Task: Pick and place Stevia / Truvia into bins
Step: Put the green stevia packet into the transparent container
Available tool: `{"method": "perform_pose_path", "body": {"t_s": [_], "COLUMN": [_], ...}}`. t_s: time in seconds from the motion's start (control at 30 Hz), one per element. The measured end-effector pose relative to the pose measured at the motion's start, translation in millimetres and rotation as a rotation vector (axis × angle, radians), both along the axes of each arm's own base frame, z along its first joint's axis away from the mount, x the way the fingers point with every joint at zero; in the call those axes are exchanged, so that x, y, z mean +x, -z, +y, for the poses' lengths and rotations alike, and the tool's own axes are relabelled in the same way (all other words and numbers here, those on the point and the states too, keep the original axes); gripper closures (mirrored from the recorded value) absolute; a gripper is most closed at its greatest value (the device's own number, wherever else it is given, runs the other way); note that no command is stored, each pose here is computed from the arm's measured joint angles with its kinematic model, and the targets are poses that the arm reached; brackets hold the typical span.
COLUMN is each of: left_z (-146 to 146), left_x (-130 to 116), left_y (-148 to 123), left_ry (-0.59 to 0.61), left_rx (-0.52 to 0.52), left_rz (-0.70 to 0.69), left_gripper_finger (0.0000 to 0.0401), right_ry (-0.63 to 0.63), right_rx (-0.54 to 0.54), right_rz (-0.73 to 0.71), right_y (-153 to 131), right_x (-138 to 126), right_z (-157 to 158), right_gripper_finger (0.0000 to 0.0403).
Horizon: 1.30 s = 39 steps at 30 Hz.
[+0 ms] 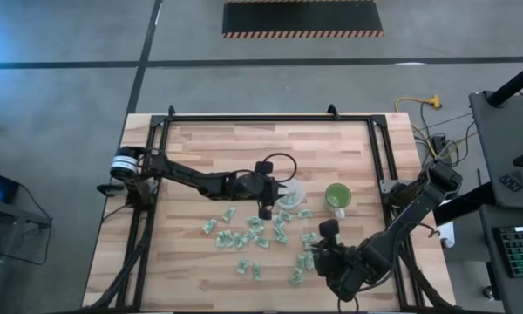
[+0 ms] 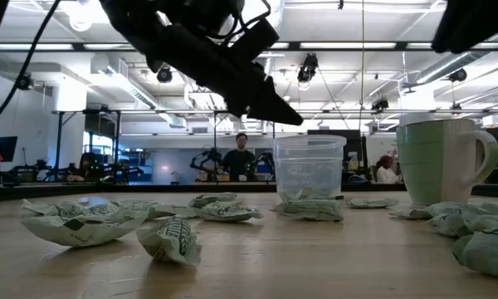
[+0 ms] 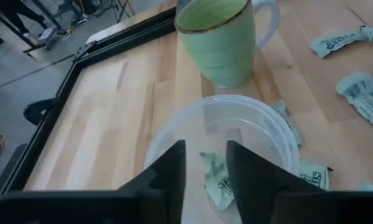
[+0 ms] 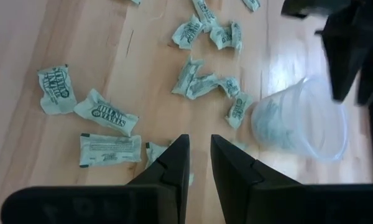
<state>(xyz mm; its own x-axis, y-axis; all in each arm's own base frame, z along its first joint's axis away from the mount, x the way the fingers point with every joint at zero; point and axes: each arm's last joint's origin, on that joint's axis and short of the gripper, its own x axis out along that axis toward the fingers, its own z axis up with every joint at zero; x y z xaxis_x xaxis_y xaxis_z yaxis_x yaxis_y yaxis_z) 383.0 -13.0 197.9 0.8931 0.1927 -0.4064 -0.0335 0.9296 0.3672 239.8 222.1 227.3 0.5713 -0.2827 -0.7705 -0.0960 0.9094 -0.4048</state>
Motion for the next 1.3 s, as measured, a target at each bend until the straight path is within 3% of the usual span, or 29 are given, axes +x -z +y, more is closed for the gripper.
{"method": "perform_pose_path", "body": {"t_s": [0.13,0.27,0.33,0.53,0.73,1.3], "left_z": [-1,-6,-10,-25,-40,-55], "left_x": [-6,-16,-25,-47,-72,-74], "left_y": [-5,-17,-24,-45,-47,-38], "left_ry": [-0.001,0.013,0.027,0.048,0.048,0.049], "left_rx": [-0.004,-0.006,-0.006,-0.051,-0.119,-0.158], "left_rz": [0.031,0.069,0.096,0.132,0.239,0.298], "left_gripper_finger": [0.027,0.0267,0.0267,0.0267,0.0267,0.0266], "right_ry": [0.053,0.115,0.155,0.227,0.255,0.318], "right_rx": [0.103,0.275,0.311,0.312,0.335,0.386], "right_rz": [0.084,0.248,0.289,0.319,0.308,0.31], "right_y": [11,21,24,41,65,85], "right_x": [-5,-13,-18,-34,-43,-51], "right_z": [-2,0,0,1,-2,-10], "right_gripper_finger": [0.0346,0.0346,0.0346,0.0346,0.0346,0.0346]}}
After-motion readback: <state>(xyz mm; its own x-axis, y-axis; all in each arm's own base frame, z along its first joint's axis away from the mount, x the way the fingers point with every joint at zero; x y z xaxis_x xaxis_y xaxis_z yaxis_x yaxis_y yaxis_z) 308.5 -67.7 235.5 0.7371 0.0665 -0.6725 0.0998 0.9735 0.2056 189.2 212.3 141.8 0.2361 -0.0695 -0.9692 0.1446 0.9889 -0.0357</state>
